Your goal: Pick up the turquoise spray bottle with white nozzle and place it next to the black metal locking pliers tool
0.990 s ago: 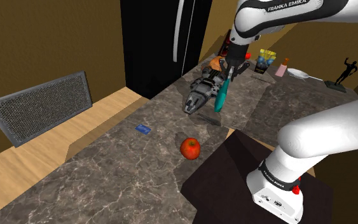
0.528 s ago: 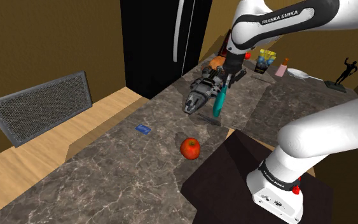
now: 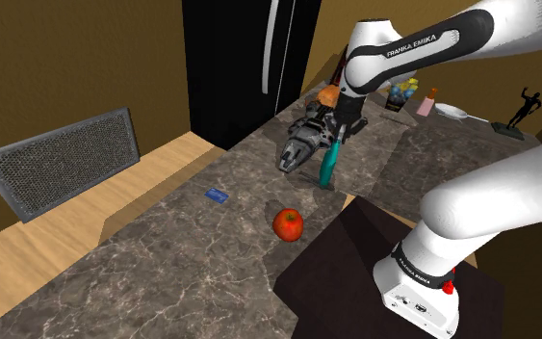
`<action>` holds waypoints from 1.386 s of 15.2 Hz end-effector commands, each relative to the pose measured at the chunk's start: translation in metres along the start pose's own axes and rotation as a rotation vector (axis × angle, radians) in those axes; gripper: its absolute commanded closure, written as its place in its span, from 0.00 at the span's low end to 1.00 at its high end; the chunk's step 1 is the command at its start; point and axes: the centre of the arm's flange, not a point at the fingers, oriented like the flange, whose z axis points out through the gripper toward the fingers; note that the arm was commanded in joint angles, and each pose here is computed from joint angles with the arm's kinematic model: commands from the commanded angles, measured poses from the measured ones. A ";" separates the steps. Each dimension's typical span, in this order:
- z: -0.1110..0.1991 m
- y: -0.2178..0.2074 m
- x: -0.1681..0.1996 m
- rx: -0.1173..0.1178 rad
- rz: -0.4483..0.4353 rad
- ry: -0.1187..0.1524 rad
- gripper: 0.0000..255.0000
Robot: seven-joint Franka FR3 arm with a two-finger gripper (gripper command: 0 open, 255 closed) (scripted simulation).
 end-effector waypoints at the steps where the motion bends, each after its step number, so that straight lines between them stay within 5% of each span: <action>1: 0.011 -0.001 -0.001 0.000 0.000 0.001 1.00; 16: 0.090 -0.008 -0.007 0.000 0.000 0.001 1.00; 21: 0.094 -0.009 -0.007 0.000 0.000 0.001 1.00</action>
